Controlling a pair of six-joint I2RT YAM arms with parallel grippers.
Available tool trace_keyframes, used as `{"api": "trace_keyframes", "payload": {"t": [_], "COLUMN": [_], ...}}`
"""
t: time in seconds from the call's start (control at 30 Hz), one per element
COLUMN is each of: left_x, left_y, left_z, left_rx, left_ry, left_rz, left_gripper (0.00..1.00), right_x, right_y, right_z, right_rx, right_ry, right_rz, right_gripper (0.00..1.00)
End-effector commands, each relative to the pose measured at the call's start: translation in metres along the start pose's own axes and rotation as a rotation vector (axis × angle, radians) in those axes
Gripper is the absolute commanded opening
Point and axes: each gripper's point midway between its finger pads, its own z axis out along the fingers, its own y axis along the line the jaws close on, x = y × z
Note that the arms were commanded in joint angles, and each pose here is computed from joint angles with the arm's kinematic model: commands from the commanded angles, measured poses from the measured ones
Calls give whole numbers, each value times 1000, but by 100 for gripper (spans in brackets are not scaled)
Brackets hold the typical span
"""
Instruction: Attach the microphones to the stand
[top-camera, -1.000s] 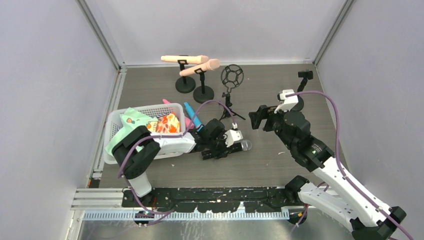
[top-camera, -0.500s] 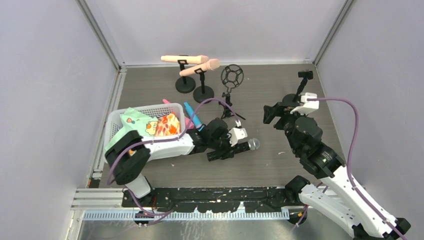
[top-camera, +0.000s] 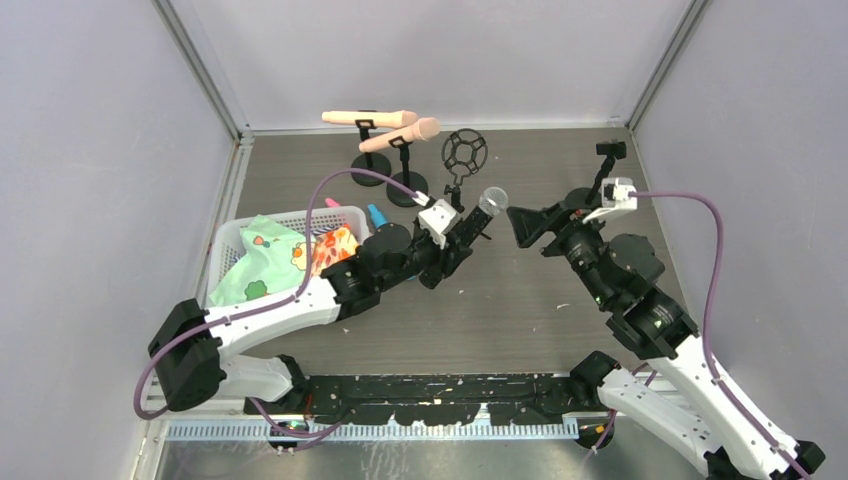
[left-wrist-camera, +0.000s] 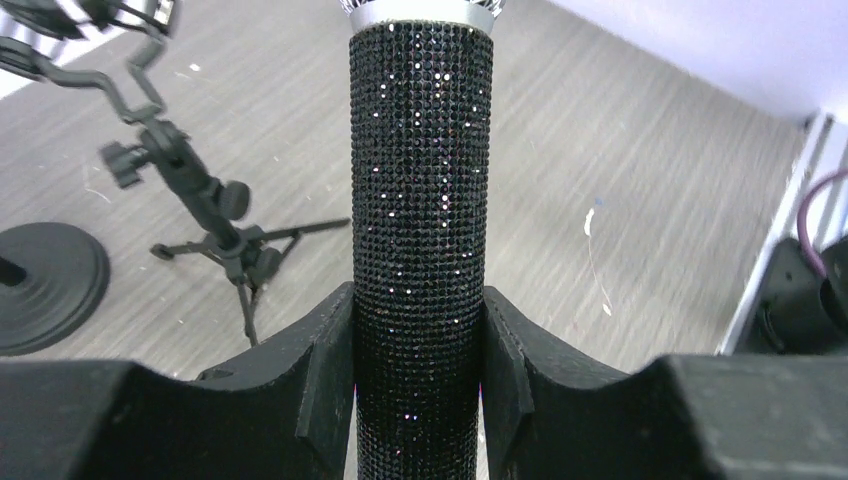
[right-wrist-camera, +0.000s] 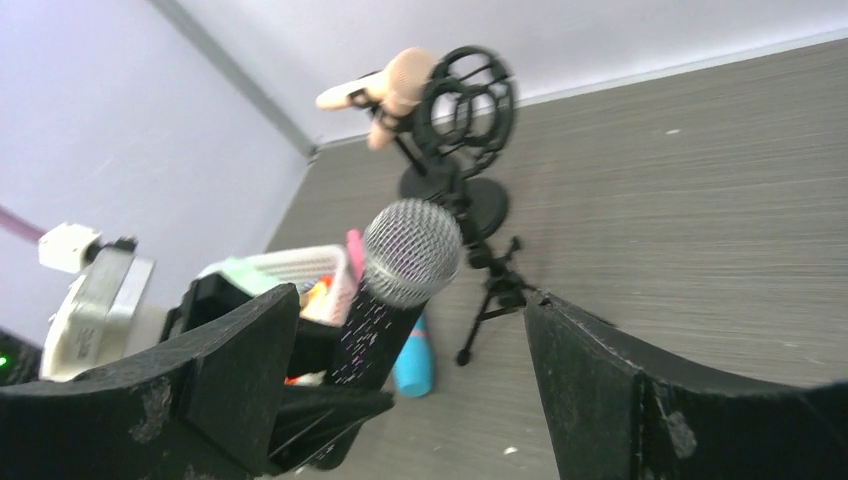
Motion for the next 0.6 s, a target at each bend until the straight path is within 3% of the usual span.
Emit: {"api": "trace_keyframes", "payload": {"t": [0.0, 0.3, 0.57], "left_x": [-59, -84, -87], "left_y": [16, 11, 8], "left_z": [-11, -24, -27], "left_rx": [-111, -79, -54], "left_ry": [-219, -337, -366], "left_rz": [-93, -105, -93], "left_gripper": [0, 0, 0], "right_x": [-15, 4, 17], "right_y": [59, 82, 94], "right_z": [2, 41, 59], "right_rx": [-230, -276, -302], "right_ry": [41, 102, 164], "right_rz": [82, 268, 289], "right_gripper": [88, 88, 82]}}
